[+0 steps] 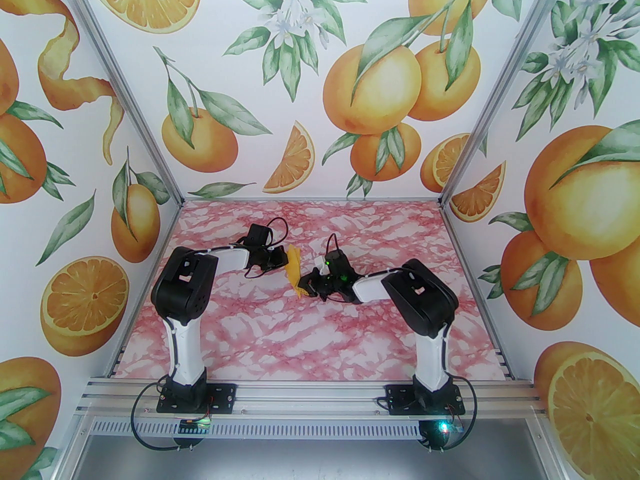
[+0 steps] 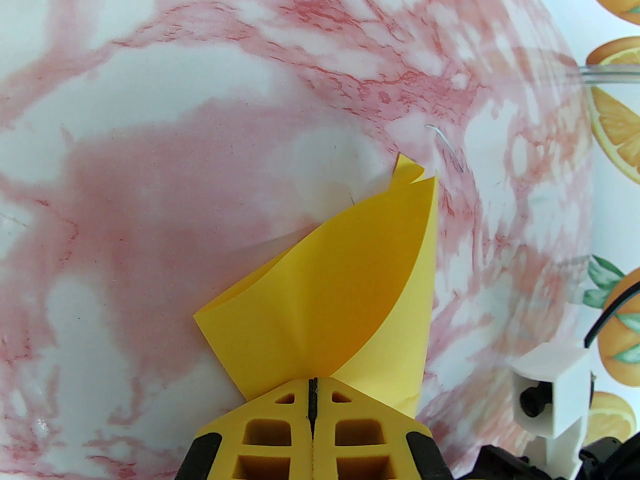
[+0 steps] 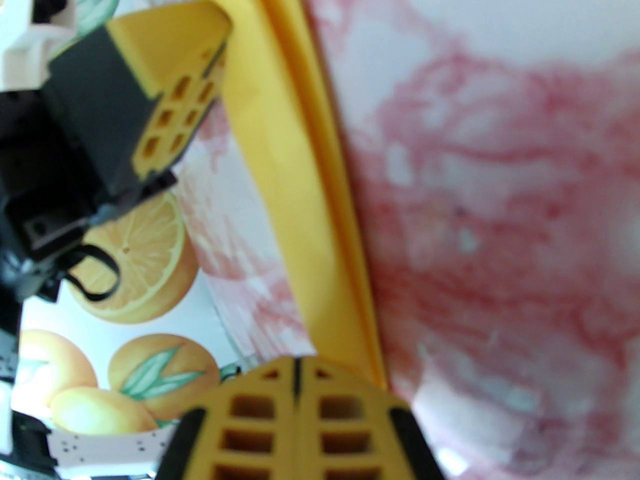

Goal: Fold a paper plane with a square sheet of paper (fold left side to right side)

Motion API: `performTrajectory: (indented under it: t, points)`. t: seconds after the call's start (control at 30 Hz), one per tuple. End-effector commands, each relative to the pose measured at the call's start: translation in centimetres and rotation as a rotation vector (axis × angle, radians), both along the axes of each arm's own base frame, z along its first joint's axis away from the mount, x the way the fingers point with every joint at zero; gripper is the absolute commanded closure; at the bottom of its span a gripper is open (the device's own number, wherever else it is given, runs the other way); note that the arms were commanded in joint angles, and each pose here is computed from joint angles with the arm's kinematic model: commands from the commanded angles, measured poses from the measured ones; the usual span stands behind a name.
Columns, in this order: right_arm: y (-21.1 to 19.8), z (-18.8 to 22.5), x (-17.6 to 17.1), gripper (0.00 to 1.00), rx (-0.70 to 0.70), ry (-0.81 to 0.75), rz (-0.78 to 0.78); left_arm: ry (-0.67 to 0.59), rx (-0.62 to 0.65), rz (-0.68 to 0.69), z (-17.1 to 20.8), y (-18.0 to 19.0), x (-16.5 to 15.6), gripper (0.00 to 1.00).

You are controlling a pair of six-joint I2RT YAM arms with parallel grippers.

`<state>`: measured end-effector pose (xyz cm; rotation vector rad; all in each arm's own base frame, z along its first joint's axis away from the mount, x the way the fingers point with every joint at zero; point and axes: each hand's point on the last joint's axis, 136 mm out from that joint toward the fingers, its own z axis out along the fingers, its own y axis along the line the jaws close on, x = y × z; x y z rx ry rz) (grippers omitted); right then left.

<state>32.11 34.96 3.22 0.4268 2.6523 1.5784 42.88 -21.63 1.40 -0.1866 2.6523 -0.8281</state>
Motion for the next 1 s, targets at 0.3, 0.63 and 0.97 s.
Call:
performTrajectory:
  t: [0.3, 0.63, 0.97]
  points:
    - [0.8, -0.4, 0.1, 0.97, 0.024, 0.004, 0.015, 0.158, 0.079, -0.012, -4.8, 0.8, -3.4, 0.98]
    - [1.2, -0.8, 0.1, 0.97, 0.024, 0.009, 0.021, 0.160, 0.076, -0.016, -4.9, 0.6, -3.4, 0.98]
    - [1.1, -1.6, -0.1, 0.97, 0.009, 0.021, 0.021, 0.162, 0.076, -0.015, -5.0, 0.6, -3.4, 0.97]
